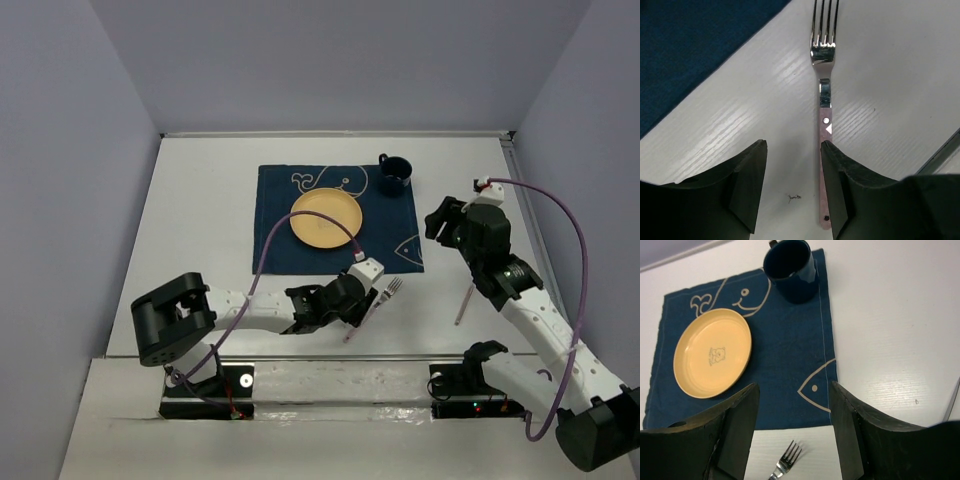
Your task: Set the dinner table for one person
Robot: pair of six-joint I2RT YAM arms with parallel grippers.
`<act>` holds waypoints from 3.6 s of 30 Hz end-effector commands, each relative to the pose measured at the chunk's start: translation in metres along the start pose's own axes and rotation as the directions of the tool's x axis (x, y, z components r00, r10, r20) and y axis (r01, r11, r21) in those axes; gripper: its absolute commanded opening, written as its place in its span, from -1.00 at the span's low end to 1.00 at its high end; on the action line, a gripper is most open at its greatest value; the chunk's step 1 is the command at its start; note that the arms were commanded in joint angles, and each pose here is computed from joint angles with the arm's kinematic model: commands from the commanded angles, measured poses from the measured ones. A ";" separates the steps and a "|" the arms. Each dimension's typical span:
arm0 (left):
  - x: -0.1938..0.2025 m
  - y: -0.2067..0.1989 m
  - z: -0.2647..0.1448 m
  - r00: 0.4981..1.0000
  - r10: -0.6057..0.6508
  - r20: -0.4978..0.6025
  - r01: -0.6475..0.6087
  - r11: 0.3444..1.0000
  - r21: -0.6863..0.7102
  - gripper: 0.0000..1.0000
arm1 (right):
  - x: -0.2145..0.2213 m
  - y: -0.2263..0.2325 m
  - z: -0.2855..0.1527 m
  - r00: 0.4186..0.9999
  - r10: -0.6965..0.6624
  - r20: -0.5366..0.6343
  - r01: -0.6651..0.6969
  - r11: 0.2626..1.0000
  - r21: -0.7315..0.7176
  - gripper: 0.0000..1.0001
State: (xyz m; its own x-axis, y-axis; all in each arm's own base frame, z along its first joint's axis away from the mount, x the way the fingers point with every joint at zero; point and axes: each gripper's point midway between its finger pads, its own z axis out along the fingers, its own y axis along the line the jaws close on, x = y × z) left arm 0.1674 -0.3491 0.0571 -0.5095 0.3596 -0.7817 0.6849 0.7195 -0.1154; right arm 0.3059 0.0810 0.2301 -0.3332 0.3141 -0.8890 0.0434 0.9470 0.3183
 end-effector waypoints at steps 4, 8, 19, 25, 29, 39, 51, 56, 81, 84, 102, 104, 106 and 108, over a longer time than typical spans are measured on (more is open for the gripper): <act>-0.020 -0.034 0.019 0.996 0.072 0.053 -0.076 0.995 0.071 -0.01 | 0.000 0.005 0.007 1.000 0.006 0.017 -0.006 1.000 -0.016 0.25; -0.012 -0.036 0.024 0.996 0.082 0.032 -0.084 0.993 0.079 -0.03 | 0.000 0.006 0.006 1.000 0.008 0.017 -0.008 1.000 -0.023 0.25; 0.015 -0.027 0.032 0.990 0.131 -0.051 -0.129 0.991 0.028 -0.88 | -0.002 0.009 0.004 1.000 0.014 0.025 -0.013 0.999 -0.044 0.25; -0.019 -0.017 0.016 0.995 0.094 0.039 -0.093 0.995 -0.037 -1.00 | -0.005 0.012 0.001 0.999 0.018 0.032 -0.016 0.998 -0.061 0.24; -0.074 0.019 -0.012 0.983 -0.046 0.178 0.062 0.994 -0.086 -1.00 | -0.002 0.012 0.000 1.000 0.017 0.026 -0.015 0.998 -0.069 0.24; -0.156 0.186 -0.056 0.864 -0.300 0.405 0.435 0.850 -0.298 -1.00 | 0.003 0.021 0.000 1.000 0.016 0.008 -0.015 0.993 -0.119 0.24; -0.115 0.293 -0.022 0.867 -0.381 0.320 0.497 0.701 -0.512 -1.00 | 0.006 0.021 -0.005 1.000 0.013 0.010 -0.012 0.990 -0.140 0.24; -0.093 0.303 -0.010 0.878 -0.391 0.274 0.477 0.686 -0.550 -1.00 | 0.008 0.022 -0.005 1.000 0.014 0.005 -0.013 0.989 -0.146 0.23; -0.059 0.318 0.021 0.891 -0.410 0.194 0.439 0.674 -0.594 -0.79 | 0.012 0.024 -0.002 1.000 0.008 -0.013 -0.010 0.988 -0.154 0.23; -0.056 0.319 0.021 0.891 -0.413 0.189 0.437 0.668 -0.602 -0.67 | 0.012 0.023 -0.003 1.000 0.006 -0.009 -0.007 0.988 -0.154 0.23; -0.170 0.266 -0.085 0.819 -0.345 0.458 0.535 0.748 -0.394 0.97 | 0.020 -0.003 0.006 1.000 -0.002 -0.024 0.002 1.000 -0.007 0.23; -0.196 0.242 -0.121 0.793 -0.313 0.523 0.521 0.793 -0.316 0.98 | 0.027 -0.012 0.008 0.999 0.006 -0.047 -0.004 0.999 0.045 0.23; -0.215 0.205 -0.153 0.775 -0.287 0.563 0.471 0.856 -0.212 0.98 | 0.033 -0.022 0.009 0.998 0.037 -0.055 -0.031 0.994 0.102 0.19; -0.213 0.183 -0.168 0.792 -0.274 0.546 0.419 0.894 -0.159 0.98 | 0.049 -0.037 0.006 0.993 0.058 -0.101 -0.040 0.983 0.178 0.07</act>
State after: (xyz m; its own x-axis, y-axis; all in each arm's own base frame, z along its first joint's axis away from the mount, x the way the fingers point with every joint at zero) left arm 0.3597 -0.1766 0.2663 -0.3306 -0.2592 -0.9075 0.1365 0.9383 -0.3178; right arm 0.3015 0.0819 0.1898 -0.4083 0.3148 -0.8568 0.0749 0.9470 0.3123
